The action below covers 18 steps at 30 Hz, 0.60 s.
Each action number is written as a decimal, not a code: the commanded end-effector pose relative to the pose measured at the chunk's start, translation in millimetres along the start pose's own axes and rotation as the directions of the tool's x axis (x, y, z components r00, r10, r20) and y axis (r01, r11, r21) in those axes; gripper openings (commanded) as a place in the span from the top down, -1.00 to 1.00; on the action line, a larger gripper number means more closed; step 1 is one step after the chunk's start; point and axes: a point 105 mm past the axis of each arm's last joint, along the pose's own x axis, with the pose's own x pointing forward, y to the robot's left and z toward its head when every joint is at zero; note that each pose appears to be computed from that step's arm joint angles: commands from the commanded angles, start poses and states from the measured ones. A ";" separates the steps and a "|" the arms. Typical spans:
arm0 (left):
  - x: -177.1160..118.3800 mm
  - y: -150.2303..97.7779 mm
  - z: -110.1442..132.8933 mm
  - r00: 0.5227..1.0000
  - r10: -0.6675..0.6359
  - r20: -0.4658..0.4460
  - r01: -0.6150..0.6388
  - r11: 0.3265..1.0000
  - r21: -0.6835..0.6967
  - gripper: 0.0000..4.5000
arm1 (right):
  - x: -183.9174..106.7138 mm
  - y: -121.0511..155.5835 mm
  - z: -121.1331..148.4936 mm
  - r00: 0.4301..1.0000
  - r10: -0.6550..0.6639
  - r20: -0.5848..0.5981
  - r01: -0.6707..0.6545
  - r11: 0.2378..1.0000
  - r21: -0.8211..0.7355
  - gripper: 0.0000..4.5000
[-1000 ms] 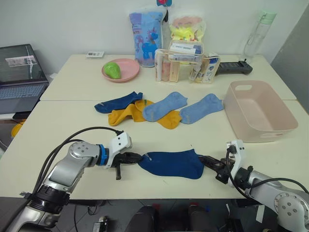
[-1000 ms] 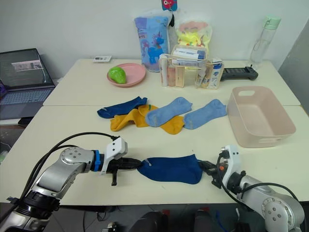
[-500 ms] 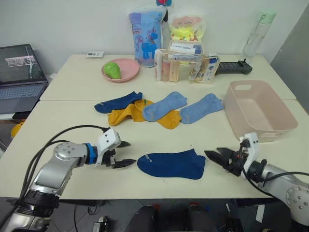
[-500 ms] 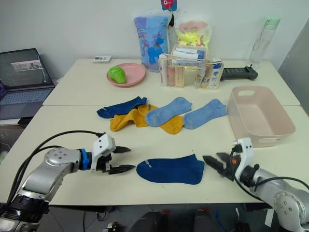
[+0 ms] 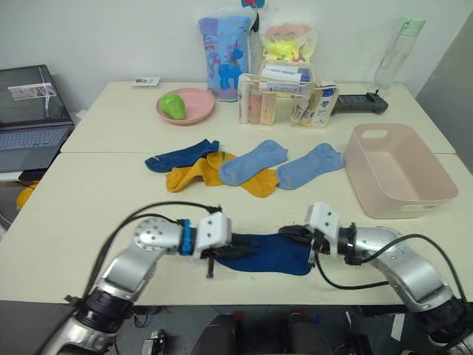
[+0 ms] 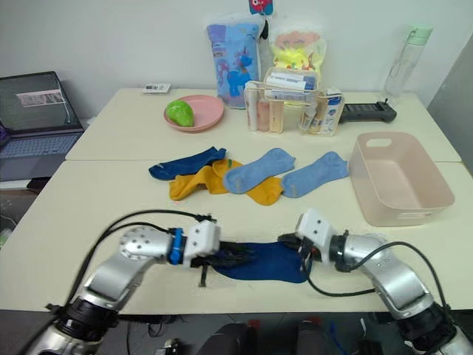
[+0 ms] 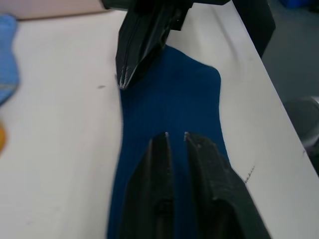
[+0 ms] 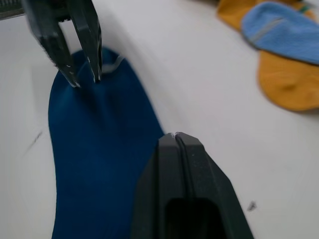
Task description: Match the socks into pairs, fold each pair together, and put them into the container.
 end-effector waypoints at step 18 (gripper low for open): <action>-40.2 -4.6 -24.3 0.998 0.053 -0.040 -0.057 0.993 -0.104 0.99 | -44.9 3.0 -16.8 0.998 -0.062 -0.005 0.062 0.998 0.022 1.00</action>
